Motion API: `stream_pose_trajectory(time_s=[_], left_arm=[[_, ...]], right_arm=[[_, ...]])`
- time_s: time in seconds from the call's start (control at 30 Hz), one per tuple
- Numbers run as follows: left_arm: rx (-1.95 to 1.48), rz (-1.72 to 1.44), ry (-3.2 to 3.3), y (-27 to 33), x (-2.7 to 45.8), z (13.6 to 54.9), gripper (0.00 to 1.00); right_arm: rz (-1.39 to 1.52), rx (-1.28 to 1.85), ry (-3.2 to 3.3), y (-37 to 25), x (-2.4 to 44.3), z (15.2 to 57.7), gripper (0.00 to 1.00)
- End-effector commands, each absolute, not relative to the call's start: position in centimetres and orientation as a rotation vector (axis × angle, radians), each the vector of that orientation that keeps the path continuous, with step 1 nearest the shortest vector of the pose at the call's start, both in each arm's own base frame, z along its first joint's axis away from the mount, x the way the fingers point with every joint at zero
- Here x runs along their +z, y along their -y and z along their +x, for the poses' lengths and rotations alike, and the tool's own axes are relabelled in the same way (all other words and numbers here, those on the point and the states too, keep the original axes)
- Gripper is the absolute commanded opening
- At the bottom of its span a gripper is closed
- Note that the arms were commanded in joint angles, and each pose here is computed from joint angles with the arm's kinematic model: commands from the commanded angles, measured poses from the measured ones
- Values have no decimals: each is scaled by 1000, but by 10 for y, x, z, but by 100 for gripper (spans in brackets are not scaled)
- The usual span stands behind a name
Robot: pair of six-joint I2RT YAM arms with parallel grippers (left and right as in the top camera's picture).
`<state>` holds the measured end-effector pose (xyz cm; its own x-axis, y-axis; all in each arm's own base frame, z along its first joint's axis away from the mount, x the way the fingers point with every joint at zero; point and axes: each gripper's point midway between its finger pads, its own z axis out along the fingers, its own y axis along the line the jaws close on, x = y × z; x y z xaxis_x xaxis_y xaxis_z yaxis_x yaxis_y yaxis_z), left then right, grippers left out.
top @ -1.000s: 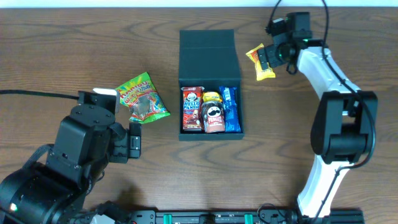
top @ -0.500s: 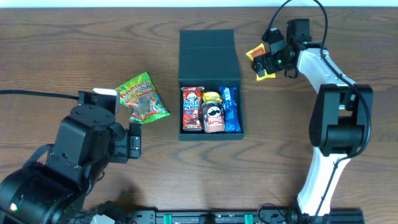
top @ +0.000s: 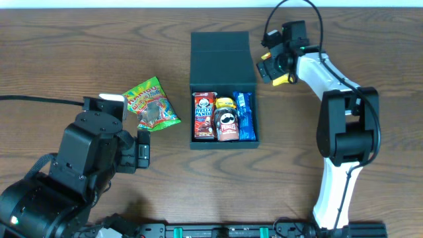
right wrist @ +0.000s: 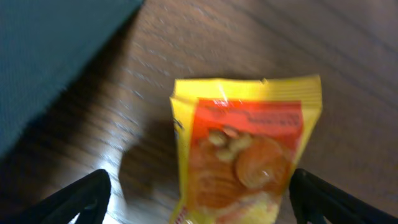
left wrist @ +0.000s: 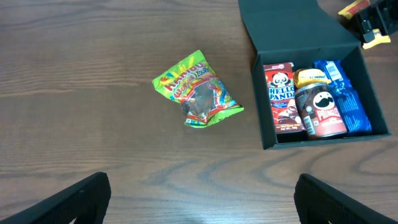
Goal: Pack container
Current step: 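Grasp the second yellow-orange snack packet with the right gripper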
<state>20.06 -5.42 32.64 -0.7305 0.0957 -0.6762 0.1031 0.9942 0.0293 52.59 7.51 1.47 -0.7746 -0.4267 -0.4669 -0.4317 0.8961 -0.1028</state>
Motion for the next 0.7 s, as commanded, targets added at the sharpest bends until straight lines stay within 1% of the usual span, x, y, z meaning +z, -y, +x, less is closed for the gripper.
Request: stream_pose_trajectory(time_s=[0.0,0.3,0.5,0.67], left_arm=[[8,131,-2389,50,327,200,95],[8,131,-2389,50,327,200,95],[8,130,-2389,50,327,200,95],[8,131,-2389,50,327,200,95]], right_arm=[[-595,-65,-2565,-69,13,534,90],[-482,-58,-2582,-50,14,538,89],[-483,-40,-2596,-49,9,535,90],[-496,-2,-2625,-53,-5,530,88]])
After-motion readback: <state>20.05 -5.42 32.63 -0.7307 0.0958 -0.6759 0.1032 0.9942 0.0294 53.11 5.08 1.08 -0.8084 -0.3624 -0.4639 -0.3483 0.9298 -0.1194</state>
